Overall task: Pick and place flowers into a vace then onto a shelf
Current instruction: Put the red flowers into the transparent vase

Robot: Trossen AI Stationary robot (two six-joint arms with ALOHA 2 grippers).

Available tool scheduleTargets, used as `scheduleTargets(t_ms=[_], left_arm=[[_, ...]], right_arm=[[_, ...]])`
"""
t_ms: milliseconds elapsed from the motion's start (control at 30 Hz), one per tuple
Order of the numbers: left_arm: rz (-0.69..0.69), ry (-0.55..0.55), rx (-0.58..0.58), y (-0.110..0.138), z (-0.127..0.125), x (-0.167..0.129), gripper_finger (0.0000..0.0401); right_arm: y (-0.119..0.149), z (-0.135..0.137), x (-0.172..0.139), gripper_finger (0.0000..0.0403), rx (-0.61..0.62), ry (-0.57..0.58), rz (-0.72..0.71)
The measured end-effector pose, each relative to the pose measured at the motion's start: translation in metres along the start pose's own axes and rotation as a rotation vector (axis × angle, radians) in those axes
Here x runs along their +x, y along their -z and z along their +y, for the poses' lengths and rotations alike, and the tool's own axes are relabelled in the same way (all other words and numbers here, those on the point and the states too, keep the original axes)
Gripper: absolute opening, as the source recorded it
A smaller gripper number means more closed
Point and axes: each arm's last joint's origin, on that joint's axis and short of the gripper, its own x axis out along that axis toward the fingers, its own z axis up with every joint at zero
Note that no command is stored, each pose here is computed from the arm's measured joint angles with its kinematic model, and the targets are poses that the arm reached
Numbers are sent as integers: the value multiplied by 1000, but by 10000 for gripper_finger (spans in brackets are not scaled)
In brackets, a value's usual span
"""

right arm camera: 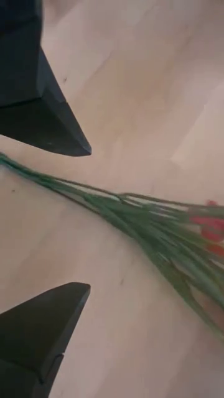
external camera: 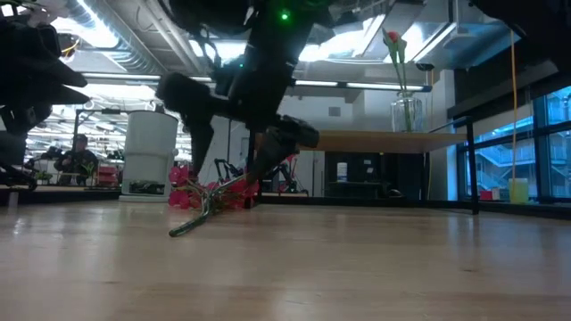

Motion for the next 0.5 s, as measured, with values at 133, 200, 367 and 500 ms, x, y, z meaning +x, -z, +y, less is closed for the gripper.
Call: scheduleTargets(t_ms=[133, 200, 367, 500], left_arm=[[0, -1, 2, 0, 0, 0, 98], [0, -2, 4, 0, 0, 0, 98], [0, -3, 8, 0, 1, 0, 98], [-5, -5, 10, 0, 1, 0, 98]], right_arm=[[3, 3, 8, 349, -12, -23, -8], [4, 4, 11, 349, -12, -25, -9], [5, 3, 12, 349, -16, -20, -1], [5, 3, 12, 349, -17, -19, -1]])
